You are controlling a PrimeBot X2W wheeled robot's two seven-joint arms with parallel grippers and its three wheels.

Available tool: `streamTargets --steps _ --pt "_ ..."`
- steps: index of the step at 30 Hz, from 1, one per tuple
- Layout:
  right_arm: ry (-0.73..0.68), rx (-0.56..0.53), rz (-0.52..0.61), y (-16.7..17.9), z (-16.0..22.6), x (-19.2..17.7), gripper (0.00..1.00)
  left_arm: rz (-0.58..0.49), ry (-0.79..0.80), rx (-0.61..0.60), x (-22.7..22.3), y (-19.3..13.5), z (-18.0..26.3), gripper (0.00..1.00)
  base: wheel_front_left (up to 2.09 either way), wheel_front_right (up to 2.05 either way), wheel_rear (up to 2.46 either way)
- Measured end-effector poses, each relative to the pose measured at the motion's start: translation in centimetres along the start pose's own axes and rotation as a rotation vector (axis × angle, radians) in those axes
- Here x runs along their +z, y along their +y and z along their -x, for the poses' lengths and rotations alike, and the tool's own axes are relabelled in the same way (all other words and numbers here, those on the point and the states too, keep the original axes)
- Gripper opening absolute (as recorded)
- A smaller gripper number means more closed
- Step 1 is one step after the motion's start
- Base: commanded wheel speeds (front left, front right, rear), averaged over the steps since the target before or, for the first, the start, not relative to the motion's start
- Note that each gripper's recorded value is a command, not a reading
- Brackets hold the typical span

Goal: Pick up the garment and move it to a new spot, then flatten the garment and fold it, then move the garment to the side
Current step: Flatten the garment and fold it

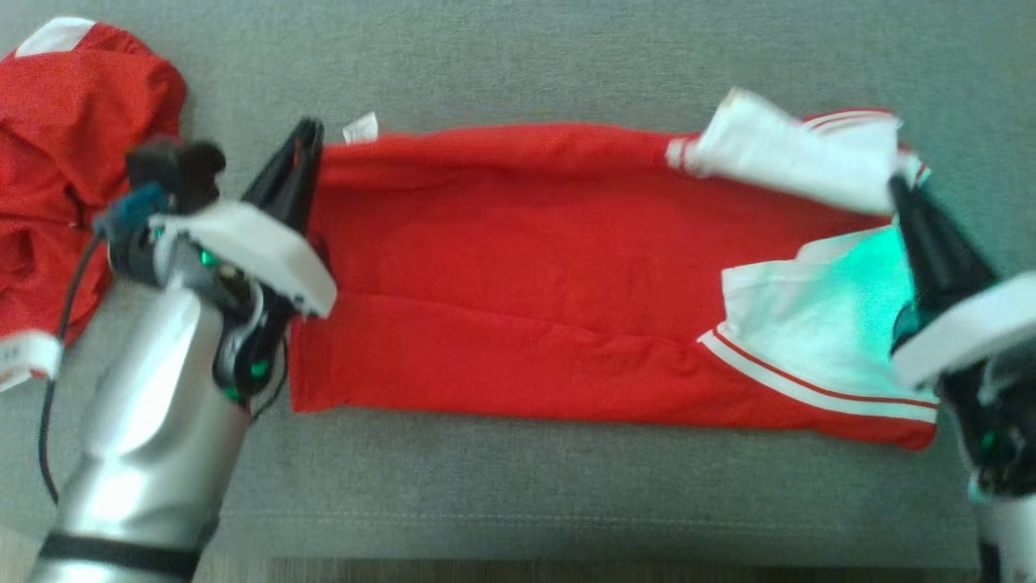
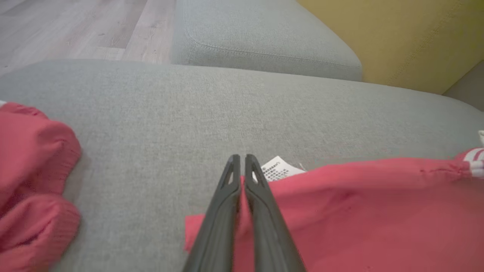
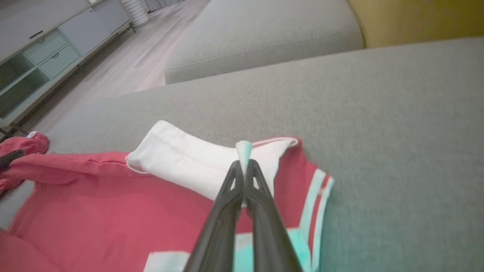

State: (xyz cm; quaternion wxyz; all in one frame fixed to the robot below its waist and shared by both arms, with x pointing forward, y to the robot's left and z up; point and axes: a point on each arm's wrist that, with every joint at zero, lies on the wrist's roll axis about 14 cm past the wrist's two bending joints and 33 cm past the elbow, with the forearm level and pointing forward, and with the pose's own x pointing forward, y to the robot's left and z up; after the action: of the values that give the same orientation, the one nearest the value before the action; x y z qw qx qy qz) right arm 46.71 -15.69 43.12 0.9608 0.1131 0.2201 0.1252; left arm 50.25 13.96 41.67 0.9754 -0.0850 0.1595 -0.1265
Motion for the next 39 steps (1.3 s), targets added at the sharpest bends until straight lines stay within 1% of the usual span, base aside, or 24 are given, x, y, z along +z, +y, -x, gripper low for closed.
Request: streamTargets --steps 3,8,13,14,15,16,19,22,24,26,27,30,33,39 --pt "0.03 -0.023 -0.047 -0.2 1.4 -1.8 0.0 0.024 0.014 0.004 -1.0 -0.4 1.1 0.0 0.0 0.0 0.0" --pt "0.042 -0.068 -0.109 -0.7 3.1 -3.3 0.0 0.064 0.043 0.037 -2.7 0.0 2.8 0.0 0.0 0.0 0.0" --pt "0.057 -0.101 -0.147 -1.0 4.5 -4.7 0.0 0.103 0.083 0.054 -4.1 -0.1 3.9 0.0 0.0 0.0 0.0" --pt "0.062 -0.106 -0.152 -1.0 4.7 -4.9 0.0 0.112 0.093 0.055 -4.4 -0.2 4.2 0.22 0.0 0.0 0.0" --pt "0.07 -0.111 -0.155 -1.1 5.0 -5.3 0.4 0.115 0.1 0.06 -4.7 -0.2 4.4 0.86 0.0 0.0 0.0" --pt "0.079 -0.116 -0.158 -1.1 5.3 -5.6 1.0 0.117 0.11 0.059 -5.1 -0.3 4.6 1.0 0.0 0.0 0.0" --pt "0.083 -0.123 -0.161 -1.0 5.8 -6.2 1.0 0.12 0.12 0.068 -5.6 -0.4 5.1 1.0 0.0 0.0 0.0" --pt "0.041 -0.132 -0.159 -0.8 6.1 -5.7 1.0 0.127 0.07 0.092 -5.1 -0.2 5.6 1.0 0.0 0.0 0.0" --pt "-0.01 -0.132 -0.151 -0.7 6.3 -4.8 1.0 0.117 0.026 0.115 -4.6 0.1 6.1 1.0 0.0 0.0 0.0" --pt "-0.085 -0.138 -0.116 -0.7 6.6 -3.1 1.0 0.09 -0.023 0.141 -4.0 0.3 6.8 1.0 0.0 0.0 0.0" --pt "-0.156 -0.147 -0.063 -0.7 7.0 -1.4 1.0 0.053 -0.063 0.154 -3.3 0.3 7.3 1.0 0.0 0.0 0.0" --pt "-0.232 -0.159 0.017 -0.5 7.6 0.7 1.0 -0.01 -0.148 0.16 -1.2 -0.3 7.7 1.0 0.0 0.0 0.0" --pt "-0.271 -0.157 0.072 0.1 8.1 2.0 1.0 -0.047 -0.238 0.15 1.6 -1.1 8.1 1.0 0.0 0.0 0.0" --pt "-0.299 -0.145 0.107 1.0 8.8 3.0 1.0 -0.075 -0.292 0.157 3.0 -1.8 9.7 1.0 0.0 0.0 0.0"
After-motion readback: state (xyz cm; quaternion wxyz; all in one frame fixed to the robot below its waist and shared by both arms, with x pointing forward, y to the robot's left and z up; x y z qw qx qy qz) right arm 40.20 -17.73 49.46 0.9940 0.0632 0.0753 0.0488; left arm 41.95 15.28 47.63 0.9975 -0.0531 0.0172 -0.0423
